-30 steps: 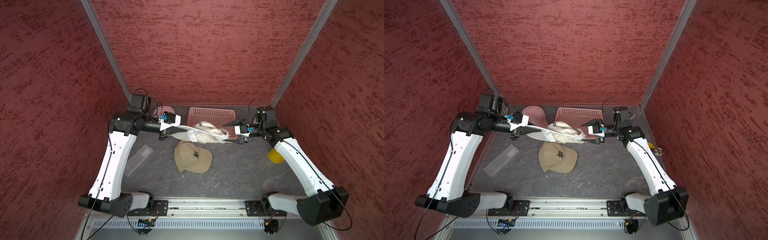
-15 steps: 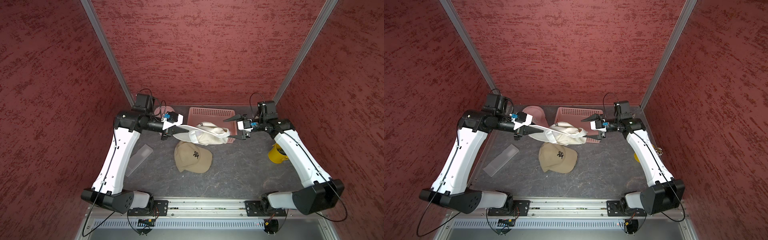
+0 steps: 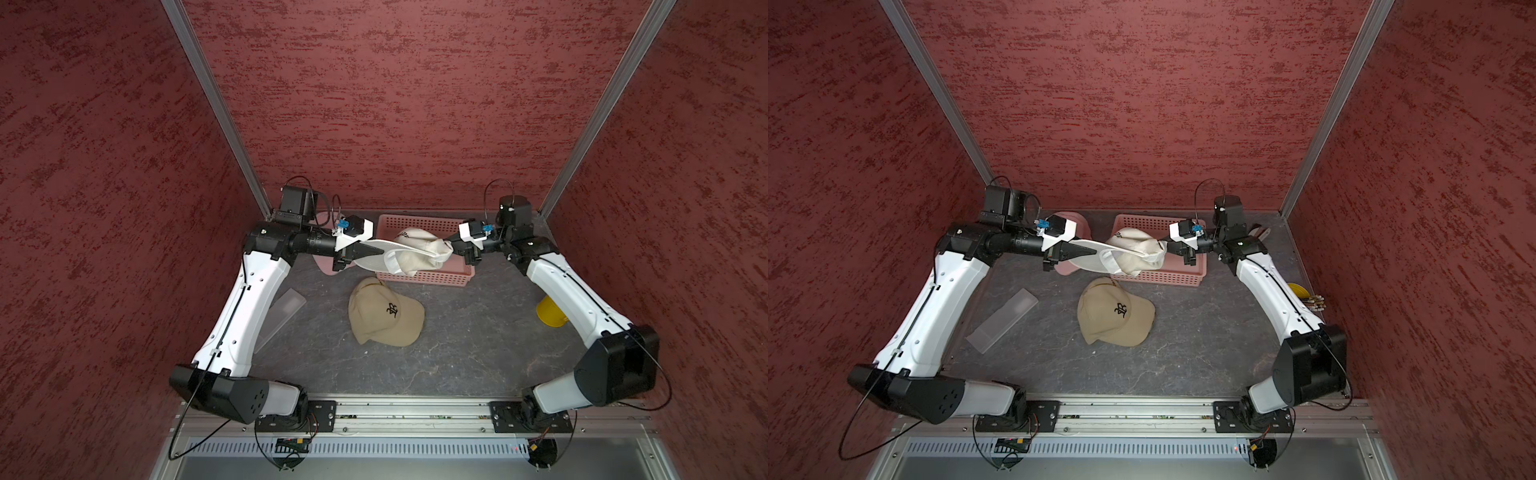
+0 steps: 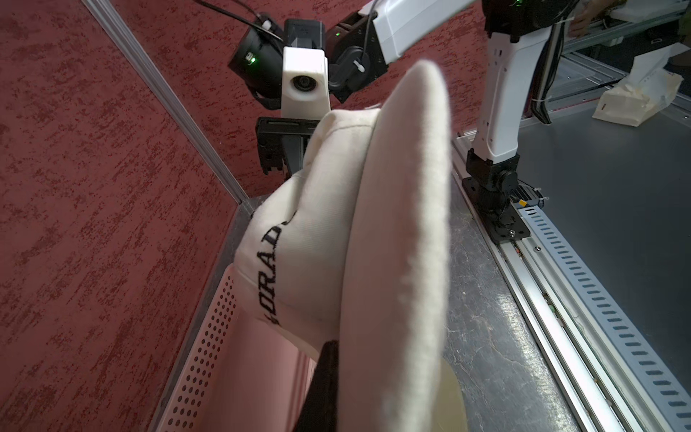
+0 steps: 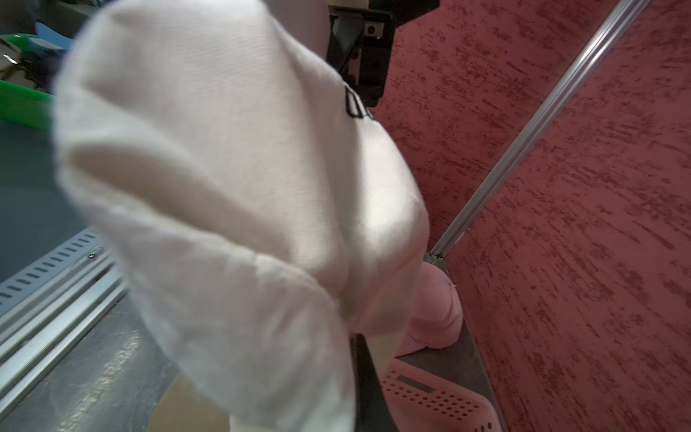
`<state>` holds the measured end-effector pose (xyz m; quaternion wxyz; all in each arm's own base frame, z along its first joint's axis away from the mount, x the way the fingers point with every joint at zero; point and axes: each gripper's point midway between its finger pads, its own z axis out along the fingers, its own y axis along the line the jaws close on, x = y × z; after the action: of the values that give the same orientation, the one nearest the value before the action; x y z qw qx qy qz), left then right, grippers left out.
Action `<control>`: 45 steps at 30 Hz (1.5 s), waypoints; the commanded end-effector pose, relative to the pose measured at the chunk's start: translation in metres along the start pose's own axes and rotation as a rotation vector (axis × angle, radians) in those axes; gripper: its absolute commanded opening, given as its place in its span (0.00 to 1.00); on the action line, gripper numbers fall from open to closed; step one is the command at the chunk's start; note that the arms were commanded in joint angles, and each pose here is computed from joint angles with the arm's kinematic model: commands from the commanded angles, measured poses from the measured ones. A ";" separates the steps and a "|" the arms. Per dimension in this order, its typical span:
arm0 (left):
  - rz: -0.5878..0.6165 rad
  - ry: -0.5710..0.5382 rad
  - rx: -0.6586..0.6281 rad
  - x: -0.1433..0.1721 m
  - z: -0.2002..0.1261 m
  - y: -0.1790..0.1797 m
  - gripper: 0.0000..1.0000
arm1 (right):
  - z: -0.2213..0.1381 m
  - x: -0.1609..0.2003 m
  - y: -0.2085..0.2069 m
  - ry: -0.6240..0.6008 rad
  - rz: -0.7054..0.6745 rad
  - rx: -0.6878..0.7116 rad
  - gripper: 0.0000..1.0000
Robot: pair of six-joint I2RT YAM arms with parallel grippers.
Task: Turn the baseball cap inside out
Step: Turn over the baseball cap.
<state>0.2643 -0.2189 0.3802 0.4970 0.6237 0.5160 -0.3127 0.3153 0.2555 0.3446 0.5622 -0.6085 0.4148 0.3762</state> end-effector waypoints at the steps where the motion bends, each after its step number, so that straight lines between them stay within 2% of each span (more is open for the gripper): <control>1: 0.019 -0.009 -0.203 -0.004 0.001 0.040 0.00 | 0.001 -0.030 -0.058 -0.120 0.039 0.245 0.00; 6: -0.014 0.015 -0.348 0.008 0.006 0.056 0.00 | -0.021 -0.018 -0.153 -0.181 0.309 0.698 0.00; 9: -0.029 0.041 -0.496 0.016 0.009 0.072 0.00 | -0.032 -0.003 -0.189 -0.138 0.421 0.965 0.00; 13: -0.066 0.016 -0.713 0.017 0.006 0.096 0.00 | -0.028 0.006 -0.202 -0.160 0.490 1.208 0.00; 15: -0.101 -0.026 -0.787 0.017 0.005 0.104 0.00 | -0.028 0.015 -0.203 -0.197 0.580 1.333 0.00; 17: -0.113 -0.028 -0.896 0.019 0.003 0.113 0.00 | -0.037 0.029 -0.203 -0.205 0.655 1.502 0.00; 19: -0.091 -0.019 -0.994 0.019 0.001 0.122 0.00 | -0.040 0.045 -0.198 -0.195 0.727 1.606 0.00; 21: -0.080 -0.022 -1.140 0.017 -0.013 0.134 0.00 | -0.040 0.063 -0.192 -0.185 0.822 1.665 0.00; 24: -0.084 -0.026 -1.260 0.012 -0.028 0.144 0.00 | -0.046 0.088 -0.184 -0.143 0.903 1.741 0.00; 28: -0.088 0.018 -1.333 0.015 -0.032 0.154 0.00 | -0.050 0.104 -0.175 -0.106 0.963 1.788 0.00; 30: -0.086 0.052 -1.309 0.020 -0.023 0.156 0.00 | -0.046 0.107 -0.174 -0.101 0.989 1.765 0.00; 32: -0.090 0.076 -1.293 0.025 -0.013 0.158 0.00 | -0.037 0.102 -0.176 -0.102 1.000 1.703 0.00; 34: -0.090 0.090 -1.265 0.027 -0.004 0.157 0.00 | -0.016 0.092 -0.182 -0.097 0.957 1.559 0.00; 36: -0.102 0.093 -1.241 0.028 0.002 0.156 0.00 | 0.000 0.084 -0.183 -0.082 0.936 1.451 0.16; 37: -0.110 0.101 -1.208 0.028 0.007 0.154 0.00 | 0.014 0.075 -0.183 -0.063 0.882 1.353 0.25; 40: -0.124 0.090 -1.111 0.024 0.019 0.146 0.00 | 0.031 0.061 -0.180 -0.011 0.798 1.212 0.36; 42: -0.143 0.076 -1.050 0.022 0.023 0.140 0.00 | 0.029 0.059 -0.178 0.036 0.747 1.188 0.47; 45: -0.155 0.072 -0.983 0.019 0.025 0.133 0.00 | 0.012 0.060 -0.176 0.048 0.733 1.173 0.51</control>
<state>0.4138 -0.2268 0.3774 0.6891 0.2688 0.6730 -0.0022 0.5099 0.2773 0.3216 0.6013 0.0199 0.7646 0.2313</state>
